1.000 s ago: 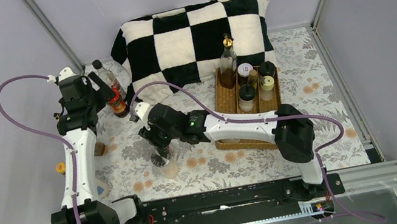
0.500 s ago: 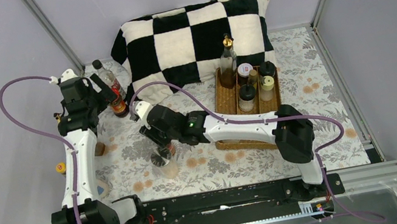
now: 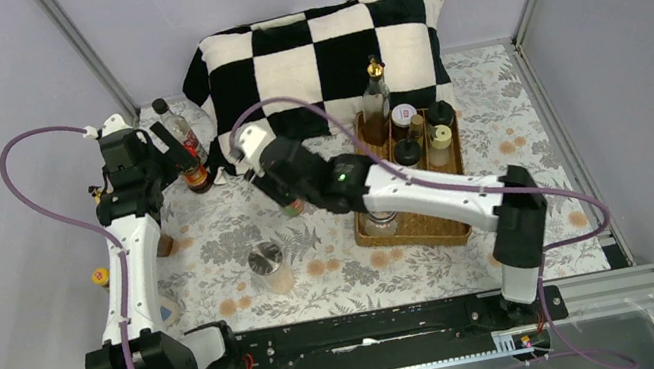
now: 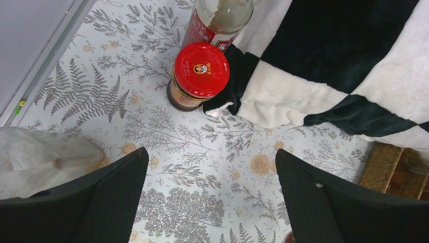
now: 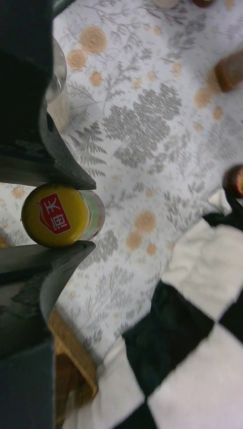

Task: Organize the condiment bottles
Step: Pick up the bottle from the center of the board, then place the bottle in the storage box.

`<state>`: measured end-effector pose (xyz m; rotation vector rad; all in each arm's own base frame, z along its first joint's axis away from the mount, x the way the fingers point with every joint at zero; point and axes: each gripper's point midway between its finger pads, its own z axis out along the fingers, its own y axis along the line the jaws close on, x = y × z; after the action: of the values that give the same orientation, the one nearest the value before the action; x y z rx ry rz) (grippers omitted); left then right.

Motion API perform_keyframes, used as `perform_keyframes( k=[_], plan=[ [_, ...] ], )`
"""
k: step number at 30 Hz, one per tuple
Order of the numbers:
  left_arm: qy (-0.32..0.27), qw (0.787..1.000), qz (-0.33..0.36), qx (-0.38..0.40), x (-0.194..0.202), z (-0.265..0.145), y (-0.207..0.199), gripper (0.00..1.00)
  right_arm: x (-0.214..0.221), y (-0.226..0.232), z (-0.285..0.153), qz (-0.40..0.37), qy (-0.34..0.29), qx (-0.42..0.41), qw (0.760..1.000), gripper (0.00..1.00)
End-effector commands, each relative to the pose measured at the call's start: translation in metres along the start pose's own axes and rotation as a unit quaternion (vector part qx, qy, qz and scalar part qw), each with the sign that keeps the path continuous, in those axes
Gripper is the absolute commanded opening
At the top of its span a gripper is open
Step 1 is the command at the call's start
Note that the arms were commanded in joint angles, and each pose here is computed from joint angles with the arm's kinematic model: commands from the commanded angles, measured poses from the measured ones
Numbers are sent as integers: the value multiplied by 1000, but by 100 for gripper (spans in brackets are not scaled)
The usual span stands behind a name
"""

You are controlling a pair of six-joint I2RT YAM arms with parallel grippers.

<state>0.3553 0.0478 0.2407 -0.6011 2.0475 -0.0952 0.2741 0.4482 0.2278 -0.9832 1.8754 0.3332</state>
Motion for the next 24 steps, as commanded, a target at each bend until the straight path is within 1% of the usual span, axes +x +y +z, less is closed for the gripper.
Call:
perform_keyframes(
  k=[1,4,8,13,18,19,24],
  plan=[
    [-24,1000,3,18,-12,-2,-5,99,-88,-79,-74,56,-129,76,987,14],
    [-23,1000,4,18,-11,-2,-5,99,-89,-108,-94,66,-124,101,985,14],
    [-21,1000,3,20,-9,-1,-5,99,-74,-153,-119,91,-97,152,979,14],
    [-19,1000,2,22,-8,1,-6,99,-35,-211,-152,127,-63,227,964,13],
    [-21,1000,1,22,-9,1,-6,99,14,-262,-177,157,-24,295,942,13],
    [-19,1000,2,22,-8,2,-6,99,25,-271,-181,173,-20,307,936,13],
    [-13,999,0,36,-6,3,-11,99,60,-288,-185,208,-6,338,918,12]
  ],
)
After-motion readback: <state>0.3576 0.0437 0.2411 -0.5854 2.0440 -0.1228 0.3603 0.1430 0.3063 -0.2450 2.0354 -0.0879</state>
